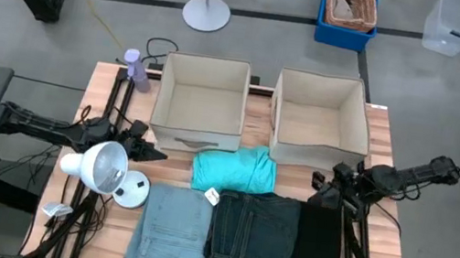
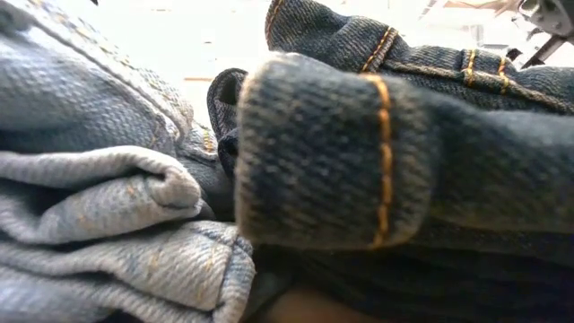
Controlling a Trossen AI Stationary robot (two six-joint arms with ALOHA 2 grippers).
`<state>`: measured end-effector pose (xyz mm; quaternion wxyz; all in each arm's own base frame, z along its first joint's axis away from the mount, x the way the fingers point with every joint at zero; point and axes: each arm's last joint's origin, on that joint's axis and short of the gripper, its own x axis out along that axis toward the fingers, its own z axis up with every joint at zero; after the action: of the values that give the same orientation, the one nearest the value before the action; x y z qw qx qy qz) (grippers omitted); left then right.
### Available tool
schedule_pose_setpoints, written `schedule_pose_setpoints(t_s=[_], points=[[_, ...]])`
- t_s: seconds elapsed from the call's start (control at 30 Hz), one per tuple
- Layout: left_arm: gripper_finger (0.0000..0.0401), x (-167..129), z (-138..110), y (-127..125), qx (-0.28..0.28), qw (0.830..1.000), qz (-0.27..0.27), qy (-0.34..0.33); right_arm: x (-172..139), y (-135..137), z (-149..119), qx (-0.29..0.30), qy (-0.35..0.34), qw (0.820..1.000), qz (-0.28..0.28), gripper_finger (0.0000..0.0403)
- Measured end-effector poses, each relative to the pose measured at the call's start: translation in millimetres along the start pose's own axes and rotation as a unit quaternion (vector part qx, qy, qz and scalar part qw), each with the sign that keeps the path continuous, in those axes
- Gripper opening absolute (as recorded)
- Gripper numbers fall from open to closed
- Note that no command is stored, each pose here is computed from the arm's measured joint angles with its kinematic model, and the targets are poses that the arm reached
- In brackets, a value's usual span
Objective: Sort clothes
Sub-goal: Put the black pants into the left laundry organizer
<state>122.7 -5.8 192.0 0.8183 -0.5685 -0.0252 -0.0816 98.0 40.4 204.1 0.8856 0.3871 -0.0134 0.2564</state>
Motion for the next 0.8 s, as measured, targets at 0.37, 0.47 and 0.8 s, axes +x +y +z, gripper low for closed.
schedule_pose_setpoints(t_s=[0.37, 0.47, 0.8], points=[[0.0011, 2.6, -19.5, -0.5, -0.007, 0.998, 0.006, 0.069, 12.3, -20.5, -19.0, 0.174, 0.038, 0.975, -0.130, 0.0000], [0.0011, 4.0, -21.1, 1.7, 0.027, 0.997, 0.017, 0.066, 13.5, -23.6, -20.3, 0.183, 0.040, 0.972, -0.144, 0.0000], [0.0011, 7.2, -24.2, 20.8, 0.122, 0.983, 0.128, 0.039, 13.7, -35.2, -33.7, 0.218, 0.084, 0.949, -0.213, 0.0000]])
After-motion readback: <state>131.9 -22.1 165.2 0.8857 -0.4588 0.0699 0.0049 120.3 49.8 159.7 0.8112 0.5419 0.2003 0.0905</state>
